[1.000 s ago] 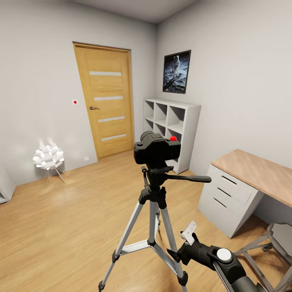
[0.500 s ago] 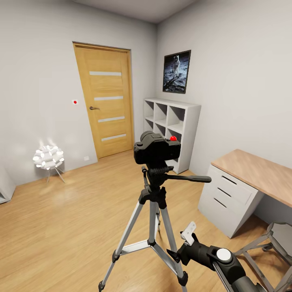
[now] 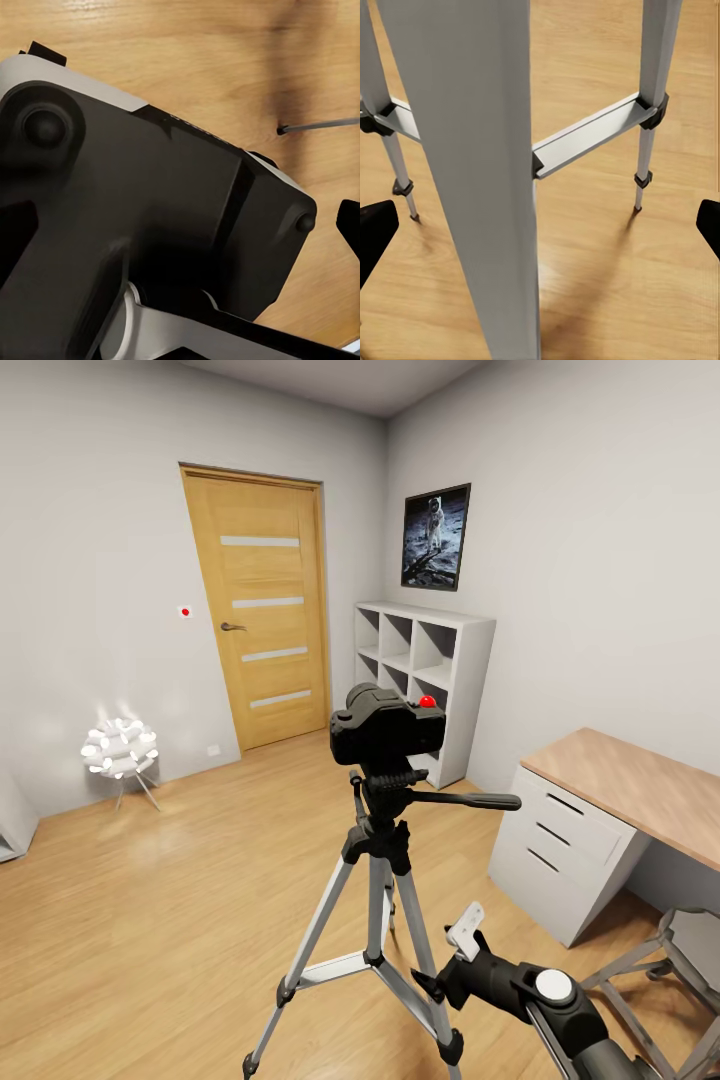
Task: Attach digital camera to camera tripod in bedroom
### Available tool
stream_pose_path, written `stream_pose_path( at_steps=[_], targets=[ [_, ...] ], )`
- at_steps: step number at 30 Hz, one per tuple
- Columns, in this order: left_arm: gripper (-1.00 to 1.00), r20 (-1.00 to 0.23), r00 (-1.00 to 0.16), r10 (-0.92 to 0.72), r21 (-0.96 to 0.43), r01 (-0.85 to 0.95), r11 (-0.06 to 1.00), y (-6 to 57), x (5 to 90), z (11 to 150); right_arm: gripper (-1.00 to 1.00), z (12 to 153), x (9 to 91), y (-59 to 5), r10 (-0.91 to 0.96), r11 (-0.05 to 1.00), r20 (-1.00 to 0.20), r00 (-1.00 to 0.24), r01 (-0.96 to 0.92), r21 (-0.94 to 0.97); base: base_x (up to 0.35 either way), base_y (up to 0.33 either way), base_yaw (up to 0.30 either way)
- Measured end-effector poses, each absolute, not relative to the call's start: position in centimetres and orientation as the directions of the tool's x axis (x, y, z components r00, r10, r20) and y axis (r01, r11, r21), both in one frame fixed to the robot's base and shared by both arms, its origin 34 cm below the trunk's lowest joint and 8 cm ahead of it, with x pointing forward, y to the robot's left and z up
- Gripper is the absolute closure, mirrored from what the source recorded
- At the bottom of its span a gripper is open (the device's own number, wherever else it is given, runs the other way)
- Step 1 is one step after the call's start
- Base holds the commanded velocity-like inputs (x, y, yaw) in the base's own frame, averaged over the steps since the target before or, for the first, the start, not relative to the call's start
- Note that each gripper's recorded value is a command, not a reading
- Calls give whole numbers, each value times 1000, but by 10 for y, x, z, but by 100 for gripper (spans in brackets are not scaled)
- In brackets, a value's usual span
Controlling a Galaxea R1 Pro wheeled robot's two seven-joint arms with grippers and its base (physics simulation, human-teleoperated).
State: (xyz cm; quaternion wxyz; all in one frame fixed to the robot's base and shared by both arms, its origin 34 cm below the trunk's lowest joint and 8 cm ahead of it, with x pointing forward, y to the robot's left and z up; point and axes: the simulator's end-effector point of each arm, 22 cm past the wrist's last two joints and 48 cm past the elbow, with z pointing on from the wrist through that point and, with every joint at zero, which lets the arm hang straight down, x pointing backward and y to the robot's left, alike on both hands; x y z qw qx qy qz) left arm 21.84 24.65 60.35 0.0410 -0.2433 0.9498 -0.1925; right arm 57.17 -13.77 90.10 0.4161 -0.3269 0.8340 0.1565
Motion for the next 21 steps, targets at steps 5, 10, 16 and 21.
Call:
stream_pose_path(
  at_steps=[5, 10, 16, 21],
  targets=[
    [-100, 16, -878, -478, -385, -447, 808, 247, 218, 603, -100, 905, 573, -137, -413, 737, -802, -432, -676, -15, 0, 0, 0],
    [-100, 16, -878, -478, -385, -447, 808, 247, 218, 603, -100, 907, 574, -137, -410, 738, -804, -431, -675, -15, 0, 0, 0],
    [-100, 16, -878, -478, -385, -447, 808, 247, 218, 603, -100, 909, 574, -137, -407, 739, -806, -430, -674, -14, 0, 0, 0],
    [-100, 16, -878, -478, -385, -447, 808, 247, 218, 603, -100, 909, 574, -137, -406, 739, -806, -430, -673, -13, 0, 0, 0]
  ],
)
